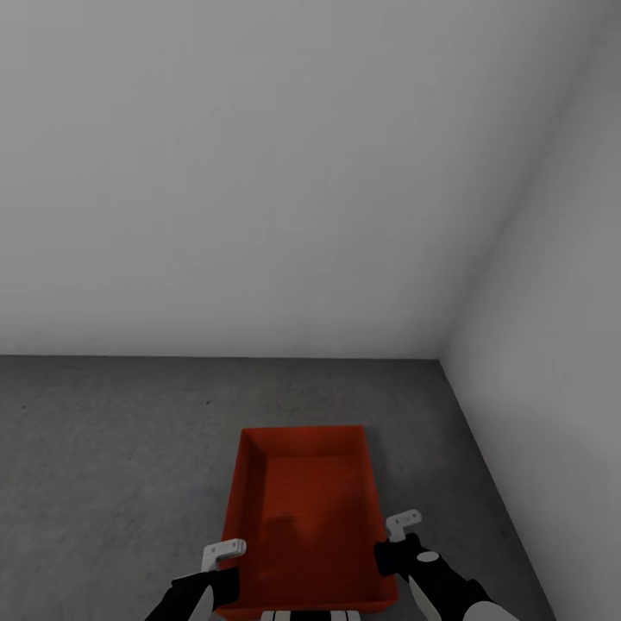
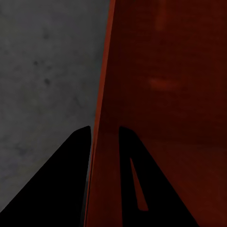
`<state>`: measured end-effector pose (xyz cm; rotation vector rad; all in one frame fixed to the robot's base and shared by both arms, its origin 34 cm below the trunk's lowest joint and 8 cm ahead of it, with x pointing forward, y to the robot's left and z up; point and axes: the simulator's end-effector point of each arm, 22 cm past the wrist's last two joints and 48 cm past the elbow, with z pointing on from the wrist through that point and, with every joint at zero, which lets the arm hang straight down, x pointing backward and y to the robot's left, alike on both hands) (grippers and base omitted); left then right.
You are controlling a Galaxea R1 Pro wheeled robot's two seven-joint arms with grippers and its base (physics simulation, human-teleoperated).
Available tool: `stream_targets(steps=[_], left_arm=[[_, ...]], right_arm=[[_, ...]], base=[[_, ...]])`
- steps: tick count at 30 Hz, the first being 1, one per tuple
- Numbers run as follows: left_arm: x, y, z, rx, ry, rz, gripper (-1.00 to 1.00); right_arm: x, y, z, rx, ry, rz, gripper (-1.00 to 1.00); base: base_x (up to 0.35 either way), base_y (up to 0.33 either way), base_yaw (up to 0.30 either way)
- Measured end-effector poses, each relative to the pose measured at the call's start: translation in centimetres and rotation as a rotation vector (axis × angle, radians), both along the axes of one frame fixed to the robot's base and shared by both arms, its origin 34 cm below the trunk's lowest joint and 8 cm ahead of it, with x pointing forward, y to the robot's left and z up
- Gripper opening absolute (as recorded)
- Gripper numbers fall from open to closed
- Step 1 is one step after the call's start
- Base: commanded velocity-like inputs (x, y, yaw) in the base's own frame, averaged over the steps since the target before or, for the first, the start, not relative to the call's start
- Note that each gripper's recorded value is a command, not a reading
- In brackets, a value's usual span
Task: Move the two storage containers from the living room to the garage. In the garage, place one container on the floor and stack the other container on top of it (either order is fine).
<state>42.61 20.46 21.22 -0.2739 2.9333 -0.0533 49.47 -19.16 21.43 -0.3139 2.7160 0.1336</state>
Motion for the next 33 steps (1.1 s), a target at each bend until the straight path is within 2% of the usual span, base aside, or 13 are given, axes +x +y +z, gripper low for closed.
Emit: stream_targets(steps=[23, 33], left_arm=[[-0.01, 0.0, -0.01, 0.0, 0.0, 0.001, -1.0], [0.56, 0.05, -0.78, 0.002, -0.023, 0.002, -1.0]], right_arm=[[0.03, 0.0, 0.01, 0.0, 0.0, 0.001, -1.0], [0.57, 0.06, -0.72, 0.002, -0.022, 0.001, -1.0]], base=[[0.0, 0.0, 0.0], [0.0, 0.0, 0.0]])
